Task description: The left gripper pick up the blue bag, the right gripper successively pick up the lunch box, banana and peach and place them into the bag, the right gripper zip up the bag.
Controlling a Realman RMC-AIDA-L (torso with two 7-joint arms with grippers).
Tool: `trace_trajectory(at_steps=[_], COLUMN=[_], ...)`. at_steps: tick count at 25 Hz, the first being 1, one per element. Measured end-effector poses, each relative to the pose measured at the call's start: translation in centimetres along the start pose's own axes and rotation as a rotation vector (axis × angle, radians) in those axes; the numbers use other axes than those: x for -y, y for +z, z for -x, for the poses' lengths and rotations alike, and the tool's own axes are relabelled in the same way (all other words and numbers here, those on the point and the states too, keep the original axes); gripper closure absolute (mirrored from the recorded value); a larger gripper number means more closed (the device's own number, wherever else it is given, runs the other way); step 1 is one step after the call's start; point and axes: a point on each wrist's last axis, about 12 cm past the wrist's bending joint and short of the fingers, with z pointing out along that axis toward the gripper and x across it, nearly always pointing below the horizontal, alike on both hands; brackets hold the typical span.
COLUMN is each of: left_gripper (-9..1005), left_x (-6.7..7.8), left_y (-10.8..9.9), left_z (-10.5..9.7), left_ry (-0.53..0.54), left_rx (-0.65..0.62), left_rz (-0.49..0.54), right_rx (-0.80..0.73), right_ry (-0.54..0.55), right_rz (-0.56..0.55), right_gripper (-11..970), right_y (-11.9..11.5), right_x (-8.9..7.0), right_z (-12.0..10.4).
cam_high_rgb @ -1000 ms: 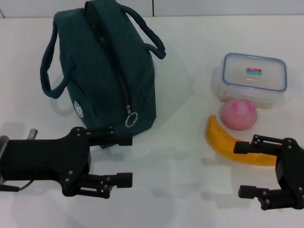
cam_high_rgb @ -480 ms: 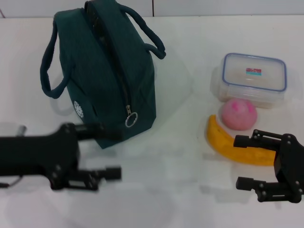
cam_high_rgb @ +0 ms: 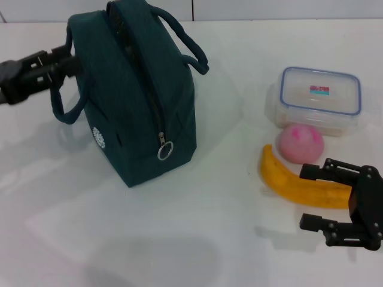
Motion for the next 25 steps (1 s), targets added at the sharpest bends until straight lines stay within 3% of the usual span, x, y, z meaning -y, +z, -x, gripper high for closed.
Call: trace_trajectory(at_steps=[4, 9, 13, 18, 25], left_gripper=[149, 149, 148, 148, 149], left_x=[-1.1, -1.3, -0.9, -0.5, -0.9], left_y=[0.3, 1.1, 1.7, 3.9, 5.4], left_z=[1.8, 4.4, 6.6, 8.1, 8.6], left_ry=[-0.151, -0.305, -0.345, -0.341, -0.354], left_rx=[-0.088, -0.237, -0.294, -0.350, -0.376], left_rz=[0.076, 0.184, 0.276, 0.296, 0.323], right_rx=[-0.004, -0.015, -0.022, -0.026, -0.029], right_ry=[0.002, 0.005, 0.003, -0.010, -0.026], right_rz=[-0.017, -0.036, -0.045, -0.049, -0.052], right_gripper=[164, 164, 163, 163, 163], right_y=[-0.1, -0.2, -0.3, -0.3, -0.5], right_x=[0.0, 0.1, 0.2, 0.3, 0.3], right_z=[-0.2, -0.4, -0.4, -0.4, -0.5])
